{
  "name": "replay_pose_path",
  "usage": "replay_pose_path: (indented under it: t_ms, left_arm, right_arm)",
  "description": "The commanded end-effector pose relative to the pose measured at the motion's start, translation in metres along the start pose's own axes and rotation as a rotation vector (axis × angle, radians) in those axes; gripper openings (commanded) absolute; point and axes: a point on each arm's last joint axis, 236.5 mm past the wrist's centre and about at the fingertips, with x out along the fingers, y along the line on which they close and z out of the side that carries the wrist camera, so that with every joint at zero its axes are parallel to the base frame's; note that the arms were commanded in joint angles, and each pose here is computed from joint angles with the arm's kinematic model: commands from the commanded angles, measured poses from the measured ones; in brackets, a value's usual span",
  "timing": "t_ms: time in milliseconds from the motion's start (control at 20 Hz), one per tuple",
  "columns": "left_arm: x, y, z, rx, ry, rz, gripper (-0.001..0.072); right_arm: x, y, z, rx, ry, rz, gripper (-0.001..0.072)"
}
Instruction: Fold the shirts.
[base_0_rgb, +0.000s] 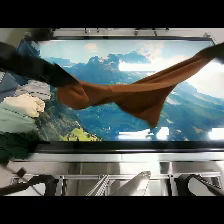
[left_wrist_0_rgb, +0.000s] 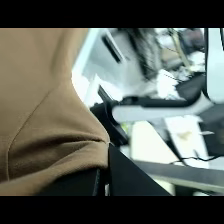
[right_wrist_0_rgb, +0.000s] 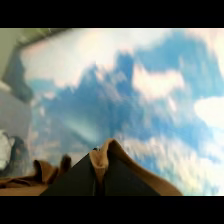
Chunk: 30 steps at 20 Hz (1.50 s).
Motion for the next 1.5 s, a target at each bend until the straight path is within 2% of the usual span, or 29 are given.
replay_pose_path:
  t_ms: [0, 100, 200, 350, 500, 650, 800, 950, 1050, 1150, 1200, 1250, 1300, 1350, 1450]
  left_arm:
    - [-0.028, -0.142, 0.031, 0.415, -0.219, 0.136, 0.0026]
    - [-0.046, -0.208, 0.036, 0.589, -0.340, 0.237, 0.0027]
    - [-0.064, -0.236, 0.036, 0.681, -0.419, 0.350, 0.0028]
    - [-0.099, -0.207, 0.053, 0.612, -0.486, 0.472, 0.0028]
    - [-0.127, -0.127, 0.081, 0.422, -0.473, 0.428, 0.0027]
    - [-0.116, -0.001, 0.100, 0.185, -0.365, 0.356, 0.0028]
    - [-0.066, 0.139, 0.092, -0.038, -0.220, 0.262, 0.0027]
    - [-0.023, 0.252, 0.069, -0.235, -0.177, 0.197, 0.0021]
    - [-0.012, 0.295, 0.057, -0.289, -0.182, 0.195, 0.0020]
    - [-0.019, 0.313, 0.064, -0.258, -0.240, 0.223, 0.0022]
    - [-0.028, 0.313, 0.075, -0.246, -0.289, 0.227, 0.0055]
    - [-0.040, 0.311, 0.086, -0.232, -0.332, 0.231, 0.0348]
    - [-0.051, 0.307, 0.094, -0.210, -0.355, 0.239, 0.0621]
    - [-0.065, 0.300, 0.100, -0.211, -0.377, 0.243, 0.0717]
    - [-0.093, 0.287, 0.098, -0.238, -0.388, 0.242, 0.0716]
  right_arm:
    - [-0.124, 0.139, 0.065, -0.429, -0.423, -0.072, 0.0014]
    - [-0.184, 0.188, 0.076, -0.568, -0.619, -0.157, 0.0014]
    - [-0.193, 0.202, 0.066, -0.576, -0.622, -0.147, 0.0013]
    - [-0.145, 0.159, 0.056, -0.418, -0.454, -0.093, 0.0014]
    - [-0.070, 0.075, 0.038, -0.158, -0.296, -0.036, 0.0014]
    - [0.027, -0.010, -0.011, -0.018, -0.132, -0.061, 0.0014]
    - [0.120, -0.089, -0.066, 0.070, -0.029, -0.165, 0.0015]
    - [0.168, -0.158, -0.113, 0.122, 0.025, -0.295, 0.0014]
    - [0.177, -0.189, -0.128, 0.145, 0.036, -0.354, 0.0014]
    - [0.173, -0.216, -0.128, 0.151, 0.005, -0.429, 0.0015]
    - [0.169, -0.224, -0.124, 0.152, -0.008, -0.448, 0.0036]
    - [0.164, -0.230, -0.120, 0.158, -0.018, -0.457, 0.0296]
    - [0.159, -0.235, -0.117, 0.166, -0.017, -0.454, 0.0480]
    - [0.152, -0.236, -0.117, 0.170, 0.007, -0.430, 0.0483]
    - [0.128, -0.239, -0.120, 0.222, 0.061, -0.389, 0.0481]
